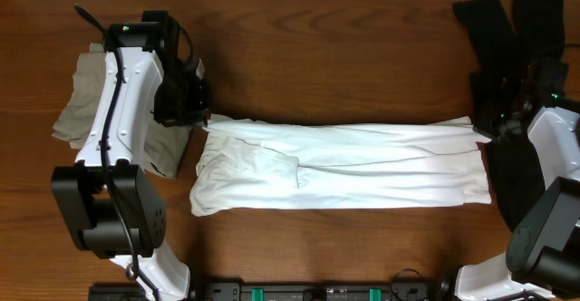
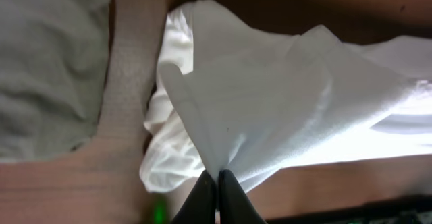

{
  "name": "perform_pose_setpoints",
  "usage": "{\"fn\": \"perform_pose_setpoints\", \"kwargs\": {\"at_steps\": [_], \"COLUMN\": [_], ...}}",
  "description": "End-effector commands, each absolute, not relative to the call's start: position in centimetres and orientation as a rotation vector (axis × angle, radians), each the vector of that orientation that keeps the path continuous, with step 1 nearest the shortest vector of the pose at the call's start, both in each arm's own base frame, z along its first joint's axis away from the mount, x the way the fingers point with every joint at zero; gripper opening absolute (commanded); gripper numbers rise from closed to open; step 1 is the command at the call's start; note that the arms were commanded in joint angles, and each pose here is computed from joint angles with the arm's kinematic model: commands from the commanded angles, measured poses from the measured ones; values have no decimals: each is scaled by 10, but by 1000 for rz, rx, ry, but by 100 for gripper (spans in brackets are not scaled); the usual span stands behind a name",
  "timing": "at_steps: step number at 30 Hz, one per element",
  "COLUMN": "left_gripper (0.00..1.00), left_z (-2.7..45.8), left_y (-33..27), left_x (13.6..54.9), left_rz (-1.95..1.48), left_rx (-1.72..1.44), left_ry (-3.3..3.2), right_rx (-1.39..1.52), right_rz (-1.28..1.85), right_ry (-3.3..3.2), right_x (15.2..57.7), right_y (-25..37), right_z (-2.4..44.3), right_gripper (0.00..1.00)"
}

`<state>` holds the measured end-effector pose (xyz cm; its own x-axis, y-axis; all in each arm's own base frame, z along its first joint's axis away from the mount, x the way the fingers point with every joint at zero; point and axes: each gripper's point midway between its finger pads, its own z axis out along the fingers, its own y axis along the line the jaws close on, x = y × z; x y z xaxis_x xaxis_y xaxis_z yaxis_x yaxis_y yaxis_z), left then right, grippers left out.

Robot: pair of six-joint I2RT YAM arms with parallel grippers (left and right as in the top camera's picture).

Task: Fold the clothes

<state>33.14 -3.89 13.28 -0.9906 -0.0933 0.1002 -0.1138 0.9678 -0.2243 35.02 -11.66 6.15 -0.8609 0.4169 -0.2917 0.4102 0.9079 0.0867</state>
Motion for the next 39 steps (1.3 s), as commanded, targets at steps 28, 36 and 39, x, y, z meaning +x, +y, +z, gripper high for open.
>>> {"fn": "perform_pose_setpoints", "kwargs": {"at_steps": [28, 36, 39], "left_gripper": [6, 6, 6], "left_z": [115, 102, 97], "left_y": [-66, -63, -62], "left_x": [253, 233, 224], "left_rz": [331, 301, 293], "left_rx": [92, 101, 106], "left_ry": [-2722, -2651, -2617], "right_rx": [766, 765, 765], "right_rz": [-119, -119, -119], "right_ry": [2768, 2769, 2770], "right_x": [328, 328, 328], "right_y": [-144, -144, -144], "right_z": [66, 66, 66], "right_gripper": [2, 2, 2]}}
